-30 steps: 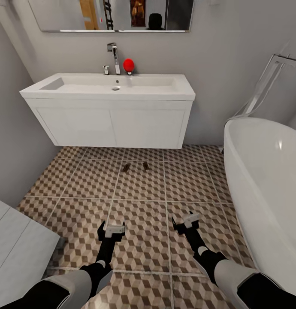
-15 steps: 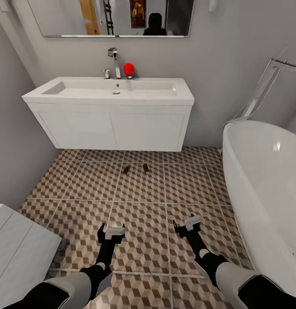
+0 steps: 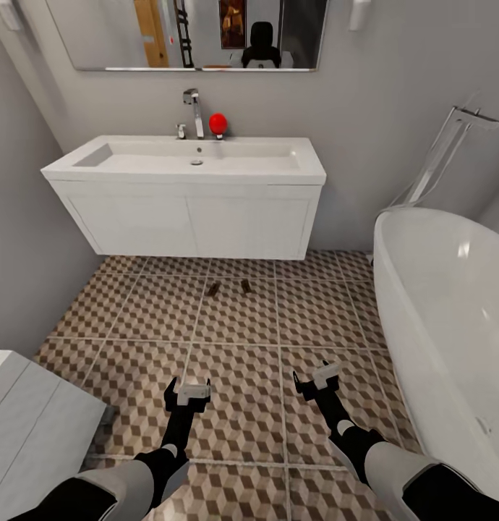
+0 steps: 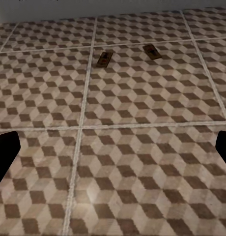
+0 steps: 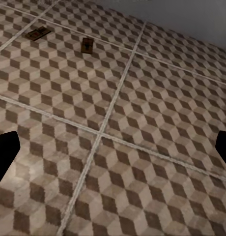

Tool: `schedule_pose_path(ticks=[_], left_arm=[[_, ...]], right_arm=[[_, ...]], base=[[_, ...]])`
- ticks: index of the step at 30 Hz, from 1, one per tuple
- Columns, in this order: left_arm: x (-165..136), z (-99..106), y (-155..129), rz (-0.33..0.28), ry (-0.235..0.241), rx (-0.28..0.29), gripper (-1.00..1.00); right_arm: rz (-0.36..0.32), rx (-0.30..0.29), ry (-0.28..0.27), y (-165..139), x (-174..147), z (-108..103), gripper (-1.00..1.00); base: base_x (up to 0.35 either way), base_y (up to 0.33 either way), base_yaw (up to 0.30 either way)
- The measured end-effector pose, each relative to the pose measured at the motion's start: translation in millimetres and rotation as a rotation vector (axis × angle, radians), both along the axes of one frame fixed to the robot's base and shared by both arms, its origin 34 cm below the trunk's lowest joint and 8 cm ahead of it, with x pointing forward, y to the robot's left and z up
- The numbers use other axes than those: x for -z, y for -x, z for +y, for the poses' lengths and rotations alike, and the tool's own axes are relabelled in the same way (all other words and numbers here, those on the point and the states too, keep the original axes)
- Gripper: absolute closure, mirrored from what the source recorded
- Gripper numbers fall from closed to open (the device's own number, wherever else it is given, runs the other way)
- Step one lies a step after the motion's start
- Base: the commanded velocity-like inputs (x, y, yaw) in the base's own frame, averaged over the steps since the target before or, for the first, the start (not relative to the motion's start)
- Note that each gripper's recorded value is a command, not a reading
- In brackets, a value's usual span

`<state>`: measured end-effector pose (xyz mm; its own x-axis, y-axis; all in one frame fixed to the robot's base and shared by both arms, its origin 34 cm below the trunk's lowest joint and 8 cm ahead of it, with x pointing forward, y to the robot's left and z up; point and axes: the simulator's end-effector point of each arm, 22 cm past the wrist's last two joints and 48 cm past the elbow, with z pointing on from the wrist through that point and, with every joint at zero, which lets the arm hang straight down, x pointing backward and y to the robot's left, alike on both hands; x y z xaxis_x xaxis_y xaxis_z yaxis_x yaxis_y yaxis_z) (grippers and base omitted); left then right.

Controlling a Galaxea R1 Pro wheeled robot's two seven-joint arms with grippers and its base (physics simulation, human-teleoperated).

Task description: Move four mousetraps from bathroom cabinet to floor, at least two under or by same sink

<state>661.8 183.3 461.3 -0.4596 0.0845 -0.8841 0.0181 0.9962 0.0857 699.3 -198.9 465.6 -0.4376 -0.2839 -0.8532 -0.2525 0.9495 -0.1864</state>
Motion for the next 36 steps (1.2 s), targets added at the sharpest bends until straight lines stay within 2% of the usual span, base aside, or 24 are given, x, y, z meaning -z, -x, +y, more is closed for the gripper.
schedule_pose_path(ticks=[36], left_arm=[[-66, 0, -5, 0.004, 0.000, 0.000, -1.00]], right_arm=[[0.003, -0.001, 0.000, -5, -66, 0, -1.00]], base=[[0.000, 0.000, 0.000]])
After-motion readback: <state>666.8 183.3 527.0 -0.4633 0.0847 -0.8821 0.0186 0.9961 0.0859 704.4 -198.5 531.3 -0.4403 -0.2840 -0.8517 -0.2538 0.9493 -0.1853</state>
